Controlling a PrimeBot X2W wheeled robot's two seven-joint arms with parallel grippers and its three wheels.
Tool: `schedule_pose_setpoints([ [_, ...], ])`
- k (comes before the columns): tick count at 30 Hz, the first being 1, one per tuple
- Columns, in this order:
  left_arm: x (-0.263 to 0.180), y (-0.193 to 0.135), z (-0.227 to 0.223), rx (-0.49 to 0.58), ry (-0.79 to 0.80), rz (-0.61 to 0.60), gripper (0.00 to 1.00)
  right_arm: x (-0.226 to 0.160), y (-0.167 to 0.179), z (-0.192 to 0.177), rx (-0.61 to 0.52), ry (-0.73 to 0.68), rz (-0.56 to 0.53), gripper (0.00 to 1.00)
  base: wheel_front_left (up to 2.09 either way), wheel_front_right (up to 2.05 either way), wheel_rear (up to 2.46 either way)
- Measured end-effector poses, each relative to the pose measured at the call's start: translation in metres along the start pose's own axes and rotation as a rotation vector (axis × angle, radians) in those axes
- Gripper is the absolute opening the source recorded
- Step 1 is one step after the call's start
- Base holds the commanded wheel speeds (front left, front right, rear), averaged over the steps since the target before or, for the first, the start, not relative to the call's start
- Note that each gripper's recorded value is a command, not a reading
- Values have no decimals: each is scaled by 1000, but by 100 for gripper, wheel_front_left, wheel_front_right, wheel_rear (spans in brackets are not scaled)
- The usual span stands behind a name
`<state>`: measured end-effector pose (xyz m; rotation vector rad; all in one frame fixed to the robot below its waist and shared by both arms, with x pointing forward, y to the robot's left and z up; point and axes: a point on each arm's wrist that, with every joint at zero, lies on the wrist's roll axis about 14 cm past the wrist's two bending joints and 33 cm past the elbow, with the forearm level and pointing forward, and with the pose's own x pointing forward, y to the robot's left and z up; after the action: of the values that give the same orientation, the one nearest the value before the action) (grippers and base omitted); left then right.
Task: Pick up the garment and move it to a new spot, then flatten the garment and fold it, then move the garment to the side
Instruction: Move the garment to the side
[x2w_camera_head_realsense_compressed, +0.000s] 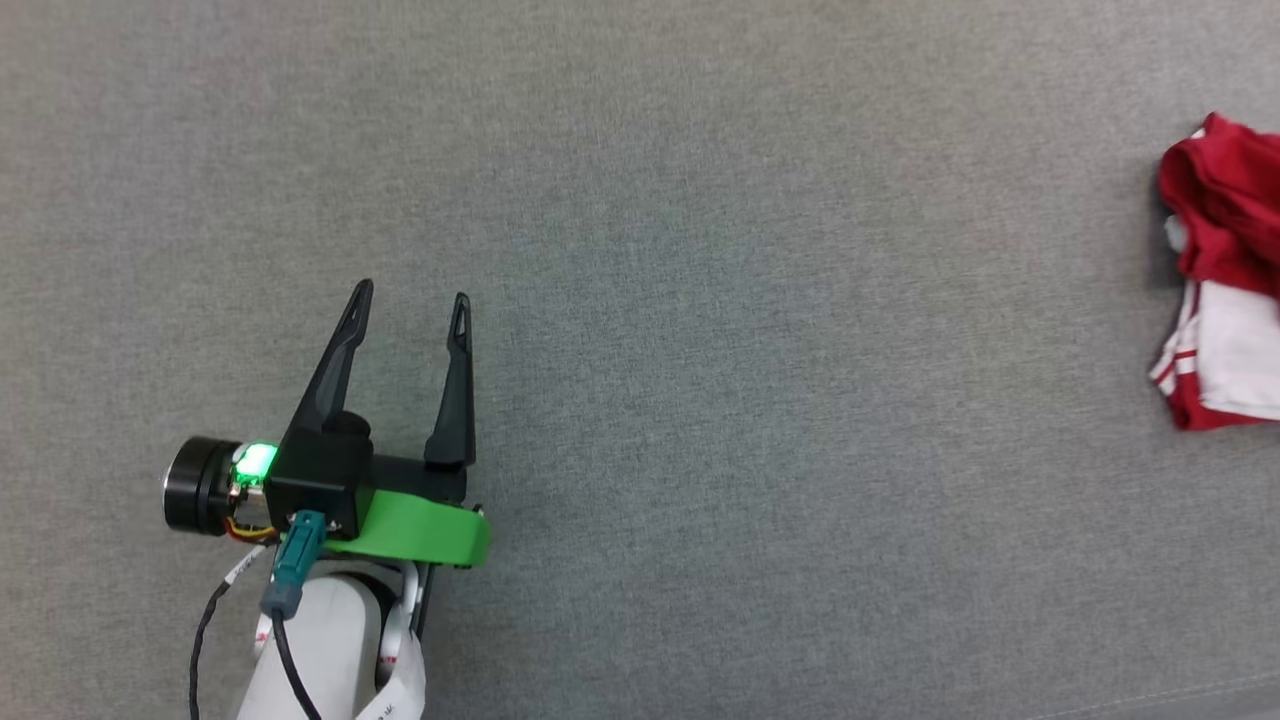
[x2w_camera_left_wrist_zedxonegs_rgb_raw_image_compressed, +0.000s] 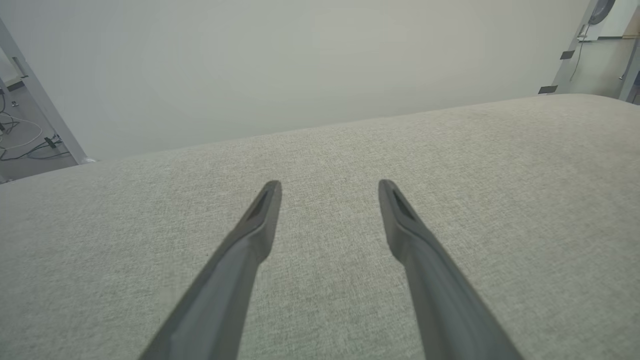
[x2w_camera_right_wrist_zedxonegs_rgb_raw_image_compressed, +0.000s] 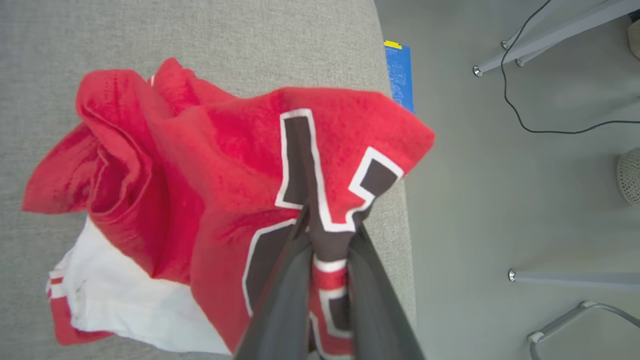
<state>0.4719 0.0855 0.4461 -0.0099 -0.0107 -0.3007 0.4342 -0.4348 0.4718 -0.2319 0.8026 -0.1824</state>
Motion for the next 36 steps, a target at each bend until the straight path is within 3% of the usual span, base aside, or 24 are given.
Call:
schedule_pose_setpoints([
  [7, 5, 6, -16, 2, 25, -1, 100, 28, -25, 13, 5, -7, -108, 0, 0, 0, 0],
  [17, 4, 12, -18, 11, 28, 16, 100, 47, -31, 11, 42, 7, -156, 0, 0, 0, 0],
  [18, 4, 12, -16, 13, 25, 17, 100, 47, -32, 10, 52, 8, -160, 30, 0, 0, 0],
  [19, 4, 12, -14, 14, 21, 17, 100, 47, -32, 9, 57, 9, -160, 100, 0, 0, 0],
  [23, 2, 13, -4, 23, 3, 24, 100, 40, -34, 20, 66, -62, -168, 100, 0, 0, 0],
  [28, -6, 14, 10, 33, -18, 38, 100, 21, -34, 57, 73, -260, -164, 100, 0, 0, 0],
  [36, -33, 19, 30, 35, -33, 82, 100, -36, -19, 129, 83, -696, -122, 100, 0, 0, 0],
])
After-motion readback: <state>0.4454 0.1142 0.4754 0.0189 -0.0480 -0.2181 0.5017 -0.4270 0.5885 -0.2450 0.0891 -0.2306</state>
